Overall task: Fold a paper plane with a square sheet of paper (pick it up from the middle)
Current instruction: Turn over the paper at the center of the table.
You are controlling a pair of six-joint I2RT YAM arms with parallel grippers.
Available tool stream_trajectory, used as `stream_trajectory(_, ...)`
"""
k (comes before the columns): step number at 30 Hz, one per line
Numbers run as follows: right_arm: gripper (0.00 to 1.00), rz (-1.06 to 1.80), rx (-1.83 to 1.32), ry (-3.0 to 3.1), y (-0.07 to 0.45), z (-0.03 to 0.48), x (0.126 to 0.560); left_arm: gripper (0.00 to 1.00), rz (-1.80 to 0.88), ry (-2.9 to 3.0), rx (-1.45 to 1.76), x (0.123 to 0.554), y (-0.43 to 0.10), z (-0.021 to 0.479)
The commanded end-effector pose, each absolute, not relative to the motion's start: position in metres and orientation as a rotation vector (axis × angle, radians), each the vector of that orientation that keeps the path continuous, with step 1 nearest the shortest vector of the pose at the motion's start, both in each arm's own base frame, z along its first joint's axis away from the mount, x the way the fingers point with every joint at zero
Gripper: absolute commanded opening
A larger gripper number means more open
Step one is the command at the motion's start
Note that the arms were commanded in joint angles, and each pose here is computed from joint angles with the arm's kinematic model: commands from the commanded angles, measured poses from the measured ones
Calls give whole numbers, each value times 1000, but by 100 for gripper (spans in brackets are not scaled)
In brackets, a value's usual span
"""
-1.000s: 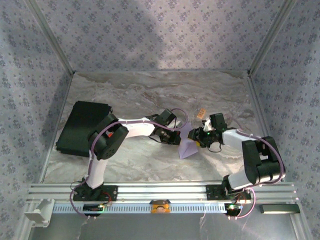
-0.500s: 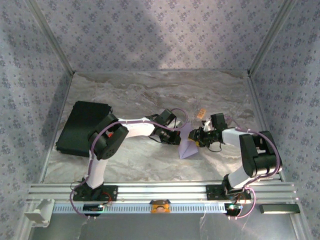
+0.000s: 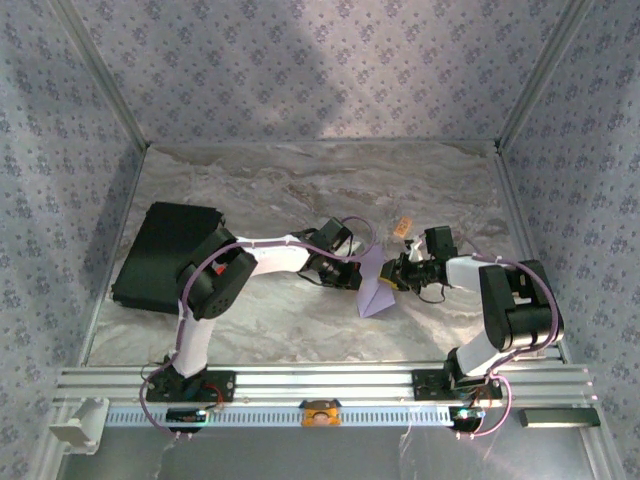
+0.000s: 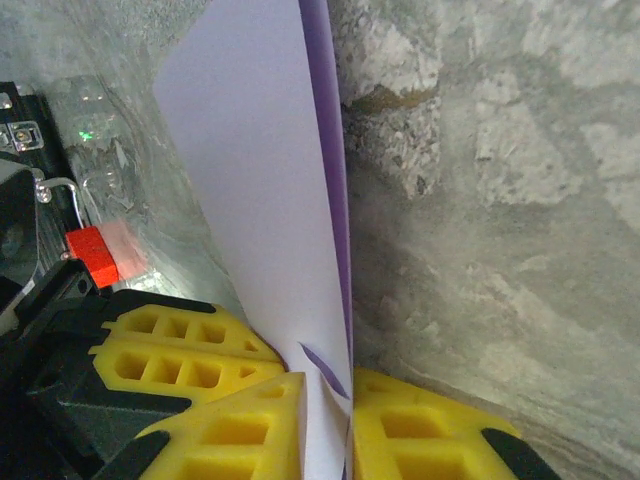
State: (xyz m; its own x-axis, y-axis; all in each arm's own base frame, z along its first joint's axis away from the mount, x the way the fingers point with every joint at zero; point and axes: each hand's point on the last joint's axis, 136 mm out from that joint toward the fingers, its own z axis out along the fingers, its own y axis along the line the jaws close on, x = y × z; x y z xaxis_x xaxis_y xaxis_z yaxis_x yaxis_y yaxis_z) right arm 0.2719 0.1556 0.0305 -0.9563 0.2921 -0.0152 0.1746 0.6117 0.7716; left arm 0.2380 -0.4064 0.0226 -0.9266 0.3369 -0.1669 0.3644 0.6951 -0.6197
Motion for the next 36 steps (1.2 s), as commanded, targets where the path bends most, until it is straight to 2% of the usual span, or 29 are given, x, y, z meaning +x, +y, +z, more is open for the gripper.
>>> stream_trajectory(1, 14, 1300, 375, 2682, 156, 32, 273, 2, -1022, 2888, 567, 236, -395, 20)
stream_trajectory(6, 8, 1310, 368, 2664, 156, 35, 274, 6, -1038, 2852, 565, 238, -396, 30)
stream_trajectory(10, 6, 1290, 364, 2649, 154, 40, 275, 16, -1065, 2772, 536, 241, -398, 48)
stream_trajectory(16, 5, 1215, 360, 2632, 152, 47, 274, 20, -1019, 2664, 503, 247, -389, 76)
stream_trajectory(28, 5, 1021, 232, 2541, 142, 85, 260, 27, -815, 2480, 327, 260, -336, 113)
stream_trajectory(32, 5, 987, 155, 2490, 147, 96, 252, 38, -766, 2417, 274, 262, -318, 126)
stream_trajectory(36, 5, 934, 104, 2471, 150, 104, 246, 43, -723, 2364, 221, 264, -301, 138)
